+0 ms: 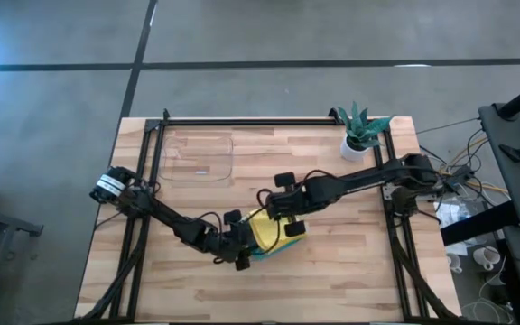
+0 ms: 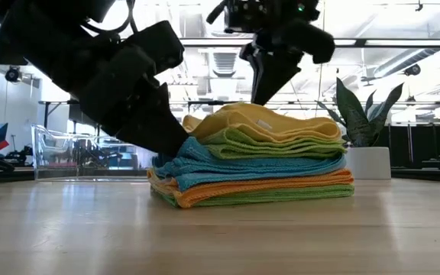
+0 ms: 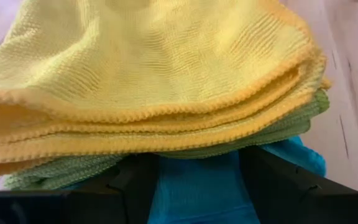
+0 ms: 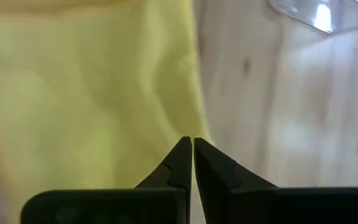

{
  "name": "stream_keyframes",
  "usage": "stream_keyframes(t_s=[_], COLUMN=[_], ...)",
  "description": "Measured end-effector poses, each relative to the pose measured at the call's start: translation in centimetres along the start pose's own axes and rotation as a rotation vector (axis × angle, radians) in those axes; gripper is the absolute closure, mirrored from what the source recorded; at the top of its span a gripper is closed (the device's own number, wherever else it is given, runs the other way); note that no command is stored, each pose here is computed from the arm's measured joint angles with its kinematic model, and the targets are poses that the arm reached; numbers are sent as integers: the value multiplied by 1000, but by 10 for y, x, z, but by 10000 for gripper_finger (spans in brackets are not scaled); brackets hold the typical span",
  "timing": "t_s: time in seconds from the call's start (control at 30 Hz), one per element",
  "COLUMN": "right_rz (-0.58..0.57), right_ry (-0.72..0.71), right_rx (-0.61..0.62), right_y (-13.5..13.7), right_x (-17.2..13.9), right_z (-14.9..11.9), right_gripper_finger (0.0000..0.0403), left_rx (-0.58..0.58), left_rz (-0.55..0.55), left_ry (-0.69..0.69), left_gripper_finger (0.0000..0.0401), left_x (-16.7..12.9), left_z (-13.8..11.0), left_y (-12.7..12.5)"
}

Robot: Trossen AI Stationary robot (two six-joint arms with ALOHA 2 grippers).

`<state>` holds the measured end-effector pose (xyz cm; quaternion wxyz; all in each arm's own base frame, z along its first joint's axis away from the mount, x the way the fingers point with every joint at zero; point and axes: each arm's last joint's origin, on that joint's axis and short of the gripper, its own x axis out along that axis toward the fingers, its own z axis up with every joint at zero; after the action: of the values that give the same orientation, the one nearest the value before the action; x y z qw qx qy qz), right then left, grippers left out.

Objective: Fold microfiber towels
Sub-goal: Stack the right stacked microfiber cloths on top of the blue microfiber cloth

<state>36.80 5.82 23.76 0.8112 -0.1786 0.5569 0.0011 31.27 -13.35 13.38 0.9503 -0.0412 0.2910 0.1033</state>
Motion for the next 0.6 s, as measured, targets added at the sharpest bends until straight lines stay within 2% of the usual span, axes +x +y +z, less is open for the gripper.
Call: stream_keyframes(t_s=[0.2,0.37,0.47,0.6], right_rz=[9,-68,-70,-50], right_ry=[-50,-78,-61,-36], right_rx=[37,108,126,107], right_y=[-1,-16,-21,-17], right_x=[37,65,63,44], right_z=[-11,-13,-12,-7], right_gripper_finger=[390,390,390,390], left_rx=[2,5,4,5], left_rz=[-2,-33,-38,-37], left_ry=[3,16,29,31], left_gripper_finger=[195,195,195,196], left_x=[0,0,0,0], left_z=[-1,-2,-3,-4], left_y=[-1,-3,-3,-2])
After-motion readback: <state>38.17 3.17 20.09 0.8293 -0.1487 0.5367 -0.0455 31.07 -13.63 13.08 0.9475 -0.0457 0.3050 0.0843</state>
